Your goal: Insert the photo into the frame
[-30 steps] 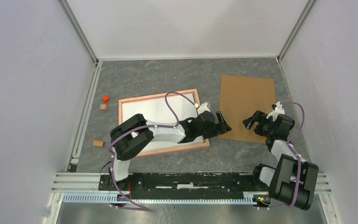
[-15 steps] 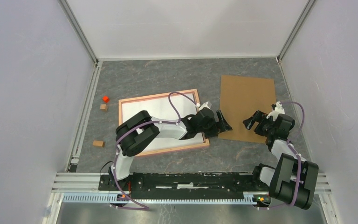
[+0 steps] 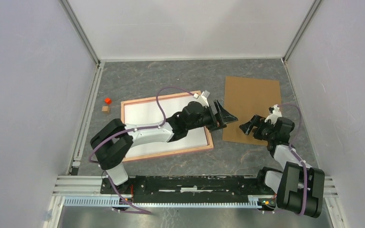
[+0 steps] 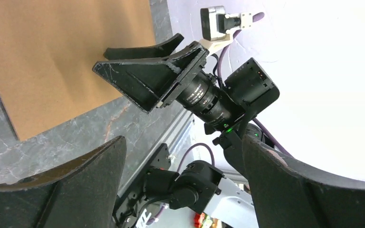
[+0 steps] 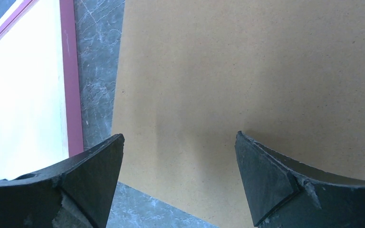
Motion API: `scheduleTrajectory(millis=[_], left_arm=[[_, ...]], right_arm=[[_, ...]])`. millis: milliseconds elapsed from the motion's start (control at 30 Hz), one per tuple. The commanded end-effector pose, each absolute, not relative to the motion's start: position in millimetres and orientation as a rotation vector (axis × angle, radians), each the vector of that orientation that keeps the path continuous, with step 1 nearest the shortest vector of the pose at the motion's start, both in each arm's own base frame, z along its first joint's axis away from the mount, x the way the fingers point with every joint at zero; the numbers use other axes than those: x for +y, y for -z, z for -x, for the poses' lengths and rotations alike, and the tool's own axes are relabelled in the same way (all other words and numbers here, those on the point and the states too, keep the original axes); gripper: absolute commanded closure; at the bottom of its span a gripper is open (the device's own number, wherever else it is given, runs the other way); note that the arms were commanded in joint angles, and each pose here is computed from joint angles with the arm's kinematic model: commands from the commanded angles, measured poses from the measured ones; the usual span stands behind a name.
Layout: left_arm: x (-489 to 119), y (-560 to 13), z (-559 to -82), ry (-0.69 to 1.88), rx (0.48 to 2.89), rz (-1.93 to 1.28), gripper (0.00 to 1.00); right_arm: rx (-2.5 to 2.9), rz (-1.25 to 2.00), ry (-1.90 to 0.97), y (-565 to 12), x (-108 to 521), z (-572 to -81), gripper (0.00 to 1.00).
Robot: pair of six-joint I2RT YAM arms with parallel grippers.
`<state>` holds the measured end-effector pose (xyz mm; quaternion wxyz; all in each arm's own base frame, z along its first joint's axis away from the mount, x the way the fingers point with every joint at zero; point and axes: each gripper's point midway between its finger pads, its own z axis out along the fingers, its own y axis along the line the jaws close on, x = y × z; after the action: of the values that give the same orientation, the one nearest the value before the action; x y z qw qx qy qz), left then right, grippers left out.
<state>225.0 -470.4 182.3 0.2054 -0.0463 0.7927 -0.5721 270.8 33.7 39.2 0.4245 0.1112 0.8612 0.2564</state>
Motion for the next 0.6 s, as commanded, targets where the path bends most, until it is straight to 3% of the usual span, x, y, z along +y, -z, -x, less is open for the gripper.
scheduleTrajectory(millis=[0,133,300,567], left_arm=[[-456.1,-174.3,-231.2,1.466,2.221,0.066,0.02],[-453.4,-141.8,-240.2,1.243,2.313,-0.040,0.00],[-469.0,-114.0,-247.6,1.157,2.383,-0.093,0.00],[-483.1,-86.0,-259.6,1.054,2.447,-0.058,0.00]], right_arm=[[2.354,-0.398,-0.661,-3.5,43.6,-229.2,0.07],[2.355,-0.398,-0.324,-25.8,-4.2,-250.6,0.05],[2.290,-0.554,0.178,-57.0,-83.4,-265.0,0.02],[2.225,-0.732,0.380,-70.3,-141.6,-268.5,0.02]])
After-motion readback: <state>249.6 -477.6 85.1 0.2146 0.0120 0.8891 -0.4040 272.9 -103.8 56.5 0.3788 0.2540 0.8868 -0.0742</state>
